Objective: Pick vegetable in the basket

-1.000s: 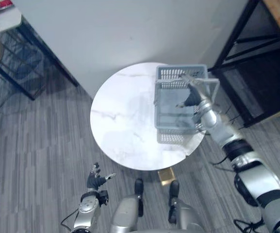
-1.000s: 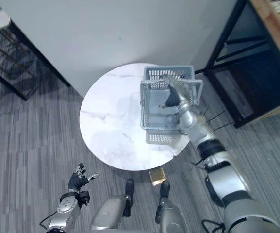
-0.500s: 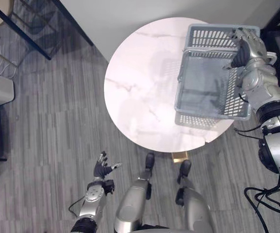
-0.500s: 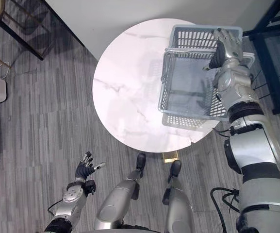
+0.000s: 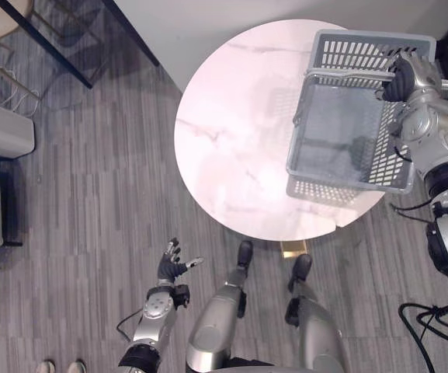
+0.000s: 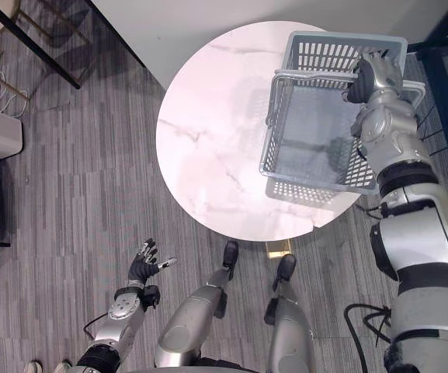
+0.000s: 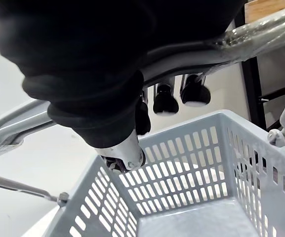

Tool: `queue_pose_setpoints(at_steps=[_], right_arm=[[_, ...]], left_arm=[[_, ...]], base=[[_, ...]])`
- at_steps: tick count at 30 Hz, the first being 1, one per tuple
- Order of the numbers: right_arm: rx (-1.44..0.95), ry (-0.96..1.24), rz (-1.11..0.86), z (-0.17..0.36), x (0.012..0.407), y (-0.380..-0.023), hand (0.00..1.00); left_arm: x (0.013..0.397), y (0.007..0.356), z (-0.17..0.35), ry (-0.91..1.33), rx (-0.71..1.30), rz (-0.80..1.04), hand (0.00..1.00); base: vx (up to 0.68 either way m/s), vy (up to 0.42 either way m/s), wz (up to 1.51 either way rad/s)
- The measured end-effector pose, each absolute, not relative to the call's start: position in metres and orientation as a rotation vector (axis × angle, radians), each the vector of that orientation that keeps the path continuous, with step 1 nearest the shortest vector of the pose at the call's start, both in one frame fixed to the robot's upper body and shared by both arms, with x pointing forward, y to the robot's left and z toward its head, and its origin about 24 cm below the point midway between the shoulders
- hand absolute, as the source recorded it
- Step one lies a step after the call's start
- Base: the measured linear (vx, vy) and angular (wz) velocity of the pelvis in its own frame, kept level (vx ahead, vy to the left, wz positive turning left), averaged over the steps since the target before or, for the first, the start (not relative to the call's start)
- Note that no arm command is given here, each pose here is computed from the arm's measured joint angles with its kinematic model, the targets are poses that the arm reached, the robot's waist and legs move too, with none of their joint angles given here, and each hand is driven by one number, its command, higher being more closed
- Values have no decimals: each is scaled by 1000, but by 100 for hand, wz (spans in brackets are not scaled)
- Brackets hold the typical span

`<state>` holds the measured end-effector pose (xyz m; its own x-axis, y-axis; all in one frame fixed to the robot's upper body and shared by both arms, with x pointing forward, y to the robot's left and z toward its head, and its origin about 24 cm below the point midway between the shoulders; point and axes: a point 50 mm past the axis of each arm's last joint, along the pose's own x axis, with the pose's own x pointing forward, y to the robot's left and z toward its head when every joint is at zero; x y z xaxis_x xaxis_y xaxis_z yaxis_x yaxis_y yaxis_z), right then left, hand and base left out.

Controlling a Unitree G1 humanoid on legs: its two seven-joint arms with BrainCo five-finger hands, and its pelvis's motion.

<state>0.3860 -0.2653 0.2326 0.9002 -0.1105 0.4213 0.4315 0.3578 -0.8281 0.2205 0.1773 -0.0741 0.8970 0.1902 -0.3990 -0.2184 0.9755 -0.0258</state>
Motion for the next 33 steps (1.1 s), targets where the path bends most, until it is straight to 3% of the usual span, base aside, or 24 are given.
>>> queue_pose_setpoints(at_steps=[8, 12, 18, 23, 33], right_arm=[[-771, -258, -168, 132, 345, -230, 100], [-483, -66, -71, 64, 304, -228, 100], [-358, 133, -27, 6, 249, -227, 100], [-288, 221, -68, -16, 219, -230, 100], [-117, 96, -152, 5, 222, -214, 100]], left_arm=[[190, 199, -91, 497, -61, 319, 0], [165, 212, -103, 575, -37, 378, 0], [138, 223, -113, 639, -57, 466, 0], [127, 225, -116, 667, -44, 461, 0], [141, 218, -108, 610, -58, 433, 0]], base=[[36, -1, -46], [29, 26, -62], [41, 34, -21], [11, 30, -2], [-157, 15, 7]])
